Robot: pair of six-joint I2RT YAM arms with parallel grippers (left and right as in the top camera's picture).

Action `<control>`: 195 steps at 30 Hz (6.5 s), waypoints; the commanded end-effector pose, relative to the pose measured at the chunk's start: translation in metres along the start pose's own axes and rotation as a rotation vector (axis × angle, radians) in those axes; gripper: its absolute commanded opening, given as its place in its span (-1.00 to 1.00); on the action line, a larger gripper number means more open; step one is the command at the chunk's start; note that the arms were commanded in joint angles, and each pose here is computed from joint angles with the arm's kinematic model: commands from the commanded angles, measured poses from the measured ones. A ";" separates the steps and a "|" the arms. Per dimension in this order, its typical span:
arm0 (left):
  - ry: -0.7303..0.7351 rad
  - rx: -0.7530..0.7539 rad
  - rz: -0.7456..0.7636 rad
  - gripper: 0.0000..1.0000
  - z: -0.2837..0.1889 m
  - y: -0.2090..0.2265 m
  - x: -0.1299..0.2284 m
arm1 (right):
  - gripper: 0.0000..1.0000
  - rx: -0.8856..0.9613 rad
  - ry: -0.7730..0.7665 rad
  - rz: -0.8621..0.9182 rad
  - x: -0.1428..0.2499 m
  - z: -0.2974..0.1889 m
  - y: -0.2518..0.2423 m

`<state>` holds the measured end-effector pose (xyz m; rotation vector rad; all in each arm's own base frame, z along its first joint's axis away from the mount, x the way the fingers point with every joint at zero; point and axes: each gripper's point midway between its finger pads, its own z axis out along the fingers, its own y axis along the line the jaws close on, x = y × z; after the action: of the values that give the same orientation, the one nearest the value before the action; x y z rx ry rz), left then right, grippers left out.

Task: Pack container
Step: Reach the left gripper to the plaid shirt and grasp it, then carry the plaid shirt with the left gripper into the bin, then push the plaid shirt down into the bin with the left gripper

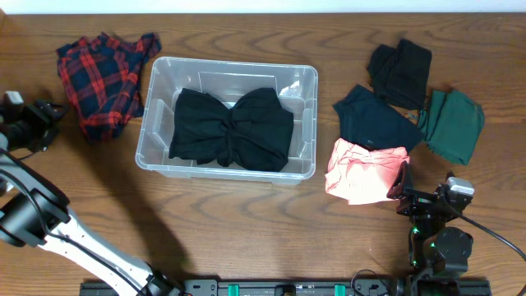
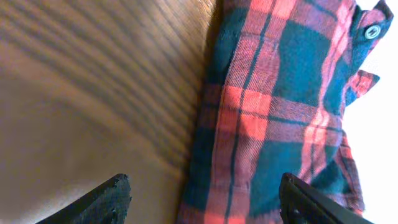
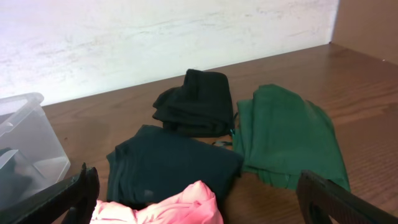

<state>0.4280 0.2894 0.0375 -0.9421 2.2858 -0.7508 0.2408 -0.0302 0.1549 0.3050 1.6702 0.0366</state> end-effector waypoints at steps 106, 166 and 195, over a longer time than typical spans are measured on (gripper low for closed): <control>0.010 -0.028 0.559 -0.07 -0.066 -0.309 0.166 | 0.99 0.007 0.001 -0.013 0.001 0.000 -0.002; -0.094 -0.398 0.434 0.00 -0.077 -0.303 0.120 | 0.98 0.007 0.002 -0.014 0.001 0.000 -0.002; 0.711 -0.538 0.492 -0.03 -0.026 -0.167 0.296 | 0.99 0.007 0.002 -0.014 0.001 0.000 -0.002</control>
<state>0.3186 -0.0370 0.1160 -0.2691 3.1885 -0.3375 0.2408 -0.0303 0.1549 0.3052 1.6702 0.0363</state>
